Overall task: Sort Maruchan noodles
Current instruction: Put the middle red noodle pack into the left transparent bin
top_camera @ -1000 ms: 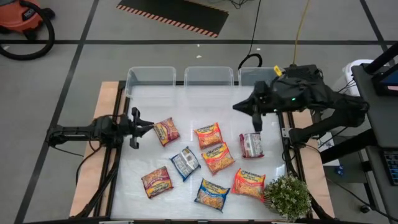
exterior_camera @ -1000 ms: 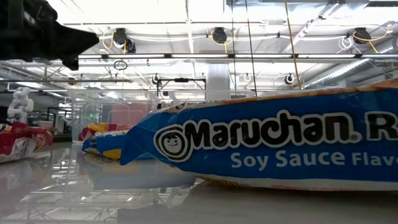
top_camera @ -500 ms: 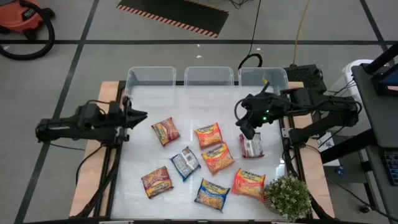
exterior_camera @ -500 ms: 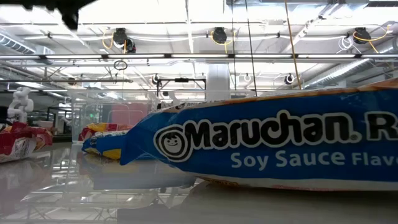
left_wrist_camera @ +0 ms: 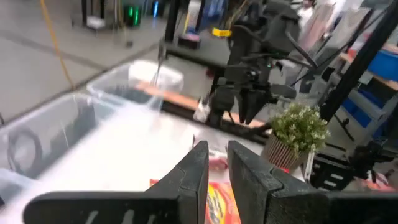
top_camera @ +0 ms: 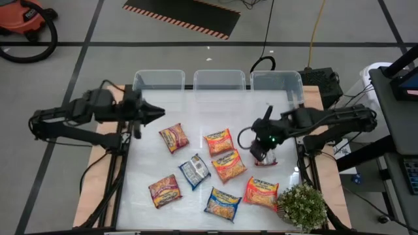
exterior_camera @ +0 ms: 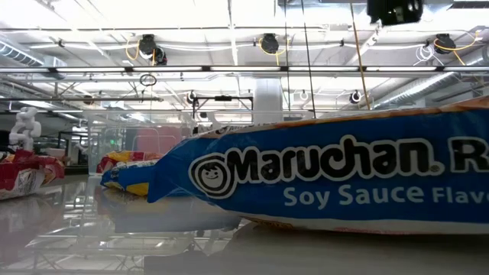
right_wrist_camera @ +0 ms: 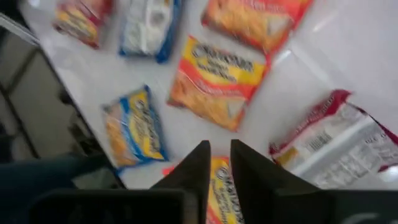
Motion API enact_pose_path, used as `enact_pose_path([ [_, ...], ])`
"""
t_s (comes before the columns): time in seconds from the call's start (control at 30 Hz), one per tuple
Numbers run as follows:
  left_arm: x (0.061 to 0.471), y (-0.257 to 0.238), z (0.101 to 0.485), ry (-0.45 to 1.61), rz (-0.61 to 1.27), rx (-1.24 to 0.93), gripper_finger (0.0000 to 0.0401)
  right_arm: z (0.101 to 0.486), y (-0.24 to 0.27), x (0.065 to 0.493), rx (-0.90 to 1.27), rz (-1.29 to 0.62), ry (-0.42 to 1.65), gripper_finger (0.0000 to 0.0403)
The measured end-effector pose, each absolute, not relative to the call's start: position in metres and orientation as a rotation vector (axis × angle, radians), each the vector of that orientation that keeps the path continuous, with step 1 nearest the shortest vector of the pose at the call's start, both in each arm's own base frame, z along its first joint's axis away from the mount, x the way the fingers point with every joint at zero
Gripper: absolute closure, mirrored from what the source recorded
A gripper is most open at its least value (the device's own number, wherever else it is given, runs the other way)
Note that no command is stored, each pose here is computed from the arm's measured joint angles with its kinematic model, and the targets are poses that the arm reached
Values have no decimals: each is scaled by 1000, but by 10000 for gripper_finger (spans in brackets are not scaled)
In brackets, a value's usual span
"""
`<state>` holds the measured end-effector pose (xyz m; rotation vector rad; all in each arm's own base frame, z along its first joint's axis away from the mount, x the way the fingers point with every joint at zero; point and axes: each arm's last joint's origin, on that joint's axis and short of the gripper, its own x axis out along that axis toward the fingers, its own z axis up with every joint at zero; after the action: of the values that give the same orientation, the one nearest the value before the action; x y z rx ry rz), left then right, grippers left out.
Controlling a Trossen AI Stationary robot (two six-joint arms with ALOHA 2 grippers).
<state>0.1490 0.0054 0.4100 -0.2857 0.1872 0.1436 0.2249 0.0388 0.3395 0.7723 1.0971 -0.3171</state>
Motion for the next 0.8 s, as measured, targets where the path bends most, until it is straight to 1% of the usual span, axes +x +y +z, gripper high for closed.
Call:
enact_pose_path([
  [0.07, 159, 6, 412, 250, 155, -299, 336, 328, 44, 222, 750, -317, 1138, 322],
  [0.2, 175, 4, 410, 304, 160, -428, 336, 305, 51, 213, 737, -308, 1237, 286],
  [0.43, 195, -13, 400, 384, 86, -492, 336, 264, 58, 188, 848, -389, 1396, 229],
  [0.8, 226, -43, 381, 457, 87, -521, 336, 213, 53, 152, 832, -459, 1527, 179],
])
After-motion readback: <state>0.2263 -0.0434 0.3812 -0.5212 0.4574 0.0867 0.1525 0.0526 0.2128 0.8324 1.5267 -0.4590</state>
